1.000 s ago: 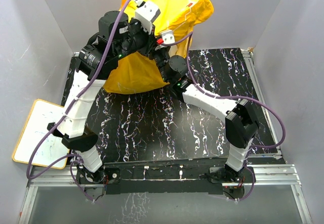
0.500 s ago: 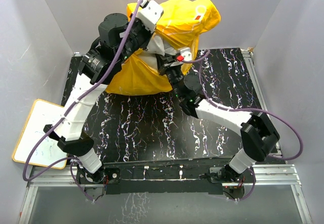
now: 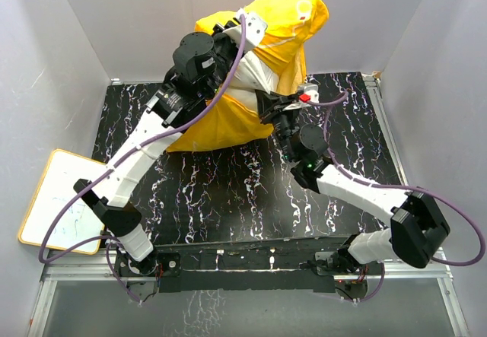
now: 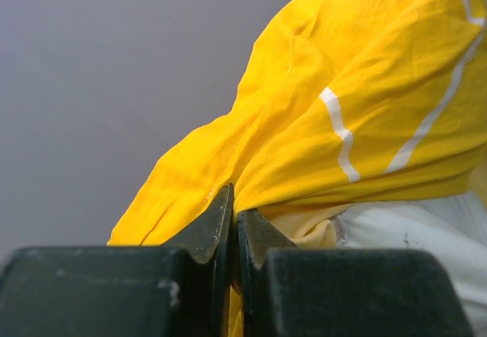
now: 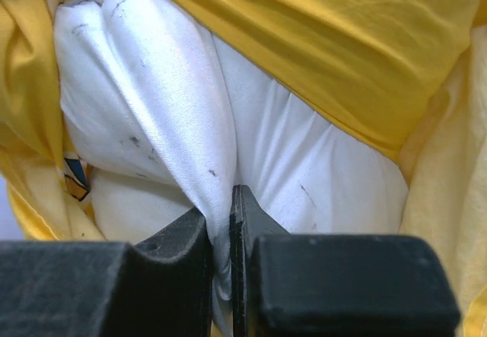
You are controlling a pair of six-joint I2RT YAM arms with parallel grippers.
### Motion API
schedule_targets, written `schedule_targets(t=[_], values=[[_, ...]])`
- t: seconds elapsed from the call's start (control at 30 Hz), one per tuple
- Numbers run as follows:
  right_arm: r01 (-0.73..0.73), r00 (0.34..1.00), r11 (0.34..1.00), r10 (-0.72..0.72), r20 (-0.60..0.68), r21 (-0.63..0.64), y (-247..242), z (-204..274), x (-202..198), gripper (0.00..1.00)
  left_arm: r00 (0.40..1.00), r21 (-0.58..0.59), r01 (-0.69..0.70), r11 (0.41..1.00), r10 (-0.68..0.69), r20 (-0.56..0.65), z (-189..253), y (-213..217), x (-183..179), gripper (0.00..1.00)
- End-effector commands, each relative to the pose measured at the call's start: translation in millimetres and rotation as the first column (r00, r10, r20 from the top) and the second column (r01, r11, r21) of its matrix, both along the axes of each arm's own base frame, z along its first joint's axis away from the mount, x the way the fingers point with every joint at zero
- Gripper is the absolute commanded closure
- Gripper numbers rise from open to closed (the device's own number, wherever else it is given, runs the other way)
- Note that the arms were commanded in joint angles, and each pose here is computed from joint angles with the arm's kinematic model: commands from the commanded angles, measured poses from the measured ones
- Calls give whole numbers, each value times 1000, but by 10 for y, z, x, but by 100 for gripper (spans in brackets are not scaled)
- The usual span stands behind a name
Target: Remove the pillowcase from the pillow
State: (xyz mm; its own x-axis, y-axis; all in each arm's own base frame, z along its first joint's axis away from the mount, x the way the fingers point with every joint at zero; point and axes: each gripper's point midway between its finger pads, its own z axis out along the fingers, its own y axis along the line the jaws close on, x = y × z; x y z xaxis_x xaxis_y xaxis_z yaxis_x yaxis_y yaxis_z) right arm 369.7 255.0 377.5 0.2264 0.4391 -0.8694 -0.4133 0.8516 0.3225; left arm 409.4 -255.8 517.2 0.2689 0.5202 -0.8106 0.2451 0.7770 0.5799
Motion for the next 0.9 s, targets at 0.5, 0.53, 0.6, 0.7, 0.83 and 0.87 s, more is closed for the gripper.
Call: schedule_targets(t=[0.5,0.53,0.6,0.7,0.83,0.87], values=[[-345,939,913,337,-76,-216,-286,-390,-621,92,813,-299,-157,941,-49,-580,-776,783,15,100],[-357,934,908,347,-87,-217,-306,-404,-637,92,811,-335,-148,930,-80,-580,-780,793,29,100],[-390,921,897,377,-101,-208,-340,-410,-670,92,801,-373,-104,922,-145,-581,-810,723,-23,100],[-455,889,856,453,-69,-244,-284,-232,-769,81,736,-420,-54,906,-248,-630,-909,542,-150,100],[-466,854,796,519,40,-387,-191,328,-869,37,665,-488,-13,873,-357,-656,-907,356,-272,100],[-477,841,769,540,34,-425,-147,405,-872,32,658,-505,-6,863,-377,-652,-887,325,-291,100]])
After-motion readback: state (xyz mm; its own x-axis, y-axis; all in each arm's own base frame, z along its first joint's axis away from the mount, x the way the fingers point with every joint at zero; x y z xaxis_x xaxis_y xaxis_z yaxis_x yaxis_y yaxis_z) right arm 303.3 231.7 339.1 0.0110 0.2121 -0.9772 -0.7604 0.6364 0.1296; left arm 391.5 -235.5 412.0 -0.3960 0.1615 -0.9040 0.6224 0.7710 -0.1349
